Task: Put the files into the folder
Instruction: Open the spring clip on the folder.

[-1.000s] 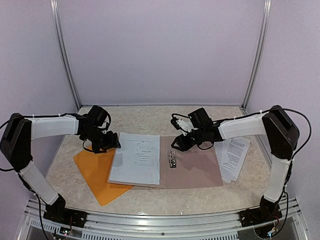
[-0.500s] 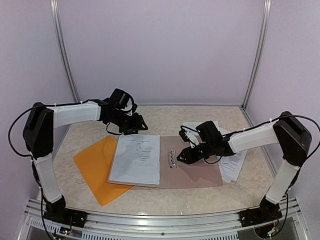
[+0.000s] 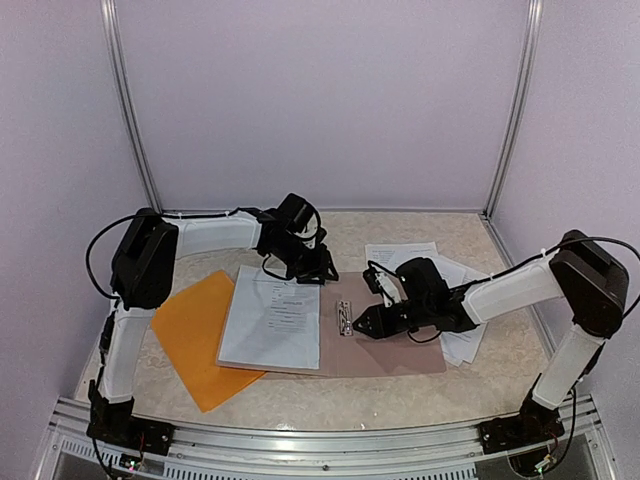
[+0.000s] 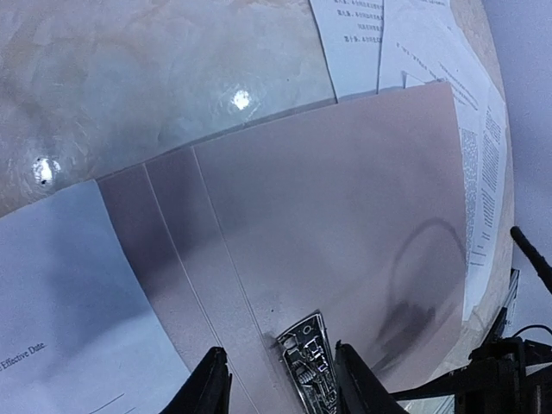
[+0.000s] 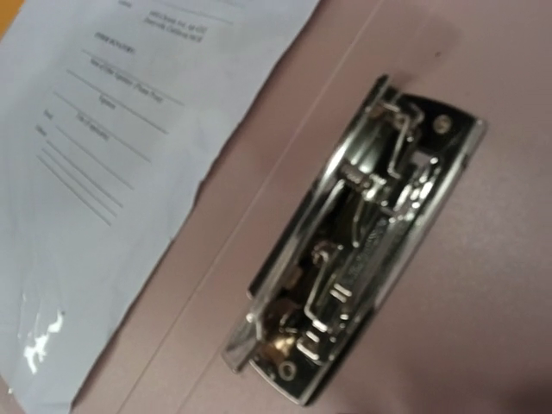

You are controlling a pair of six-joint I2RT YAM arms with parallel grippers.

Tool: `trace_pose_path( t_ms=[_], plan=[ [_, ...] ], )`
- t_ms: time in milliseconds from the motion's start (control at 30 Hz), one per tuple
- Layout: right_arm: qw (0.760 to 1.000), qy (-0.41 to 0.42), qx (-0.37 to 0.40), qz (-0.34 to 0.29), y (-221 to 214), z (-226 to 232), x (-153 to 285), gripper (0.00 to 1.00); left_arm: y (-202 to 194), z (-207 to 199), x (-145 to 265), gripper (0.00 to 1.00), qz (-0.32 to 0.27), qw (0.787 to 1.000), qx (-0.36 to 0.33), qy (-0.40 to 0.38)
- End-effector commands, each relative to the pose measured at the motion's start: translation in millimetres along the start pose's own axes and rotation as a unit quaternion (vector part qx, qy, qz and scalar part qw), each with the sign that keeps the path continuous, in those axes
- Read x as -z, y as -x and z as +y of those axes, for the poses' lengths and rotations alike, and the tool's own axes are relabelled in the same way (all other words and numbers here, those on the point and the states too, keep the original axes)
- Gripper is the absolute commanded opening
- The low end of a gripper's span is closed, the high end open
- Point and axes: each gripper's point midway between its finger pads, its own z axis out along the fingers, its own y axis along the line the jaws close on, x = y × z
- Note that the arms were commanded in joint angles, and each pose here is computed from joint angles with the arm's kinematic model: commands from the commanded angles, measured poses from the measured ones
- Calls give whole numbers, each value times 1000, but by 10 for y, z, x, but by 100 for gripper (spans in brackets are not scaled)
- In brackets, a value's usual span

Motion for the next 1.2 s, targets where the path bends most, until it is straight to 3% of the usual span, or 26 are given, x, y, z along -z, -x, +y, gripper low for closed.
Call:
trace_pose_path(
  t_ms=[0, 367, 800, 1167],
  plan=[
    [1000, -7, 0, -20, 63, 21, 85, 28, -177, -117, -183, 38, 45, 999, -7, -11],
    [1000, -18, 0, -23, 8, -36, 110, 27, -449, -85, -357, 39, 91, 996, 0, 27],
    [1000, -13, -8, -26, -11, -28, 106, 27, -519, -14, -478, 37, 102, 993, 4, 63],
    [1000, -12, -8, -25, -60, -5, 110, 27, -631, 143, -530, 34, 113, 981, -4, 159]
  ],
)
